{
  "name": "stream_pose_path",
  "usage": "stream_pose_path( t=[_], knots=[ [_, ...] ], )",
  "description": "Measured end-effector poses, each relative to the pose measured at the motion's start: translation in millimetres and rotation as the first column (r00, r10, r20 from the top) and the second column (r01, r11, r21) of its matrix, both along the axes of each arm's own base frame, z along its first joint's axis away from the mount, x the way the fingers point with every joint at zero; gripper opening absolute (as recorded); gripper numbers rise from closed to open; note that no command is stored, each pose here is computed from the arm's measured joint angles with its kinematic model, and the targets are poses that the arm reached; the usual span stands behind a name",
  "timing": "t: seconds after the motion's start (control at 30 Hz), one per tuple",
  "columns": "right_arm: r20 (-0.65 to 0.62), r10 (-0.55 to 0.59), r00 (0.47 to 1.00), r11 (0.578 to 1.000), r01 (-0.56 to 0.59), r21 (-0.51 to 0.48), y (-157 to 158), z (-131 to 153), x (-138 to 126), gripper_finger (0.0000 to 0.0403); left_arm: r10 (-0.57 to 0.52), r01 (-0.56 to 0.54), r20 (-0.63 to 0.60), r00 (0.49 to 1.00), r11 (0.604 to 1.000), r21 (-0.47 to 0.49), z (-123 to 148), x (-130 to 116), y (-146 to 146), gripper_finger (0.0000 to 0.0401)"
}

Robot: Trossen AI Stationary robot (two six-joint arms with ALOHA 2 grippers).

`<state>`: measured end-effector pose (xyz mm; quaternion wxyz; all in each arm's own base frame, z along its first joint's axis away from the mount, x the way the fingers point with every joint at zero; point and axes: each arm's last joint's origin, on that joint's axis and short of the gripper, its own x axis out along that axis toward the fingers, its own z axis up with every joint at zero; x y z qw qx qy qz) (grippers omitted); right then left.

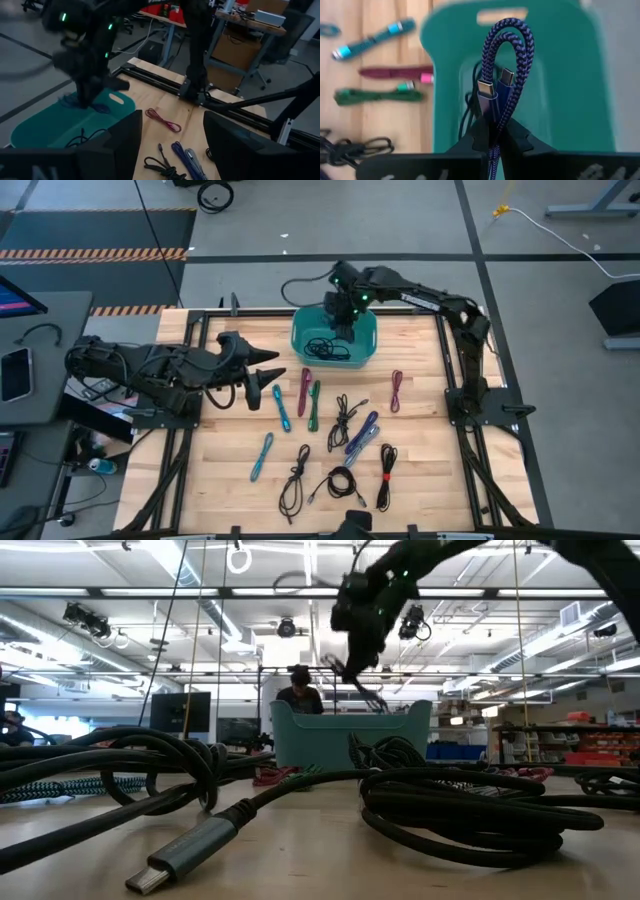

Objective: Pick and place USB-C Cables
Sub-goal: Put the left purple charger cable into the light blue bin

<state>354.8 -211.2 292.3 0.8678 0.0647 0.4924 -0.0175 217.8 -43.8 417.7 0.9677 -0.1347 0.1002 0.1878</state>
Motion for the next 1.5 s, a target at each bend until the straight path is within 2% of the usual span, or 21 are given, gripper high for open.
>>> stream_pose_path(
  t=[0.13, 0.47, 0.77, 1.17, 1.4, 1.5],
  knots=[
    [-0.091, 0.022, 0.996, 0.999, -0.019, 0.031, -4, -26, 6, 0.0023, 0.0, 0.0, 0.001, 1.0, 1.0, -0.001, 0, 0, 0, 0.0217],
    [-0.284, 0.054, 0.957, 0.997, -0.036, 0.067, -15, -65, 2, 0.0023, 0.0, 0.0, -0.005, 1.0, 1.0, 0.001, -1, 0, 0, 0.0217],
    [-0.281, 0.08, 0.956, 0.995, -0.06, 0.079, -17, -84, 12, 0.0022, 0.0, 0.0, -0.005, 1.0, 1.0, 0.001, -1, 0, 0, 0.0217],
    [-0.328, 0.214, 0.92, 0.974, -0.176, 0.142, 10, -112, 27, 0.0022, 0.0, 0.0, -0.008, 1.0, 1.0, 0.002, -1, 0, 0, 0.0217],
    [-0.359, 0.224, 0.906, 0.972, -0.181, 0.148, 17, -124, 24, 0.0022, 0.0, 0.0, -0.008, 1.0, 1.0, 0.002, -1, 0, 0, 0.0217],
    [-0.359, 0.225, 0.906, 0.972, -0.184, 0.144, 17, -123, 25, 0.0043, 0.0, 0.0, -0.007, 1.0, 1.0, 0.001, -1, 0, 0, 0.0217]
  ],
)
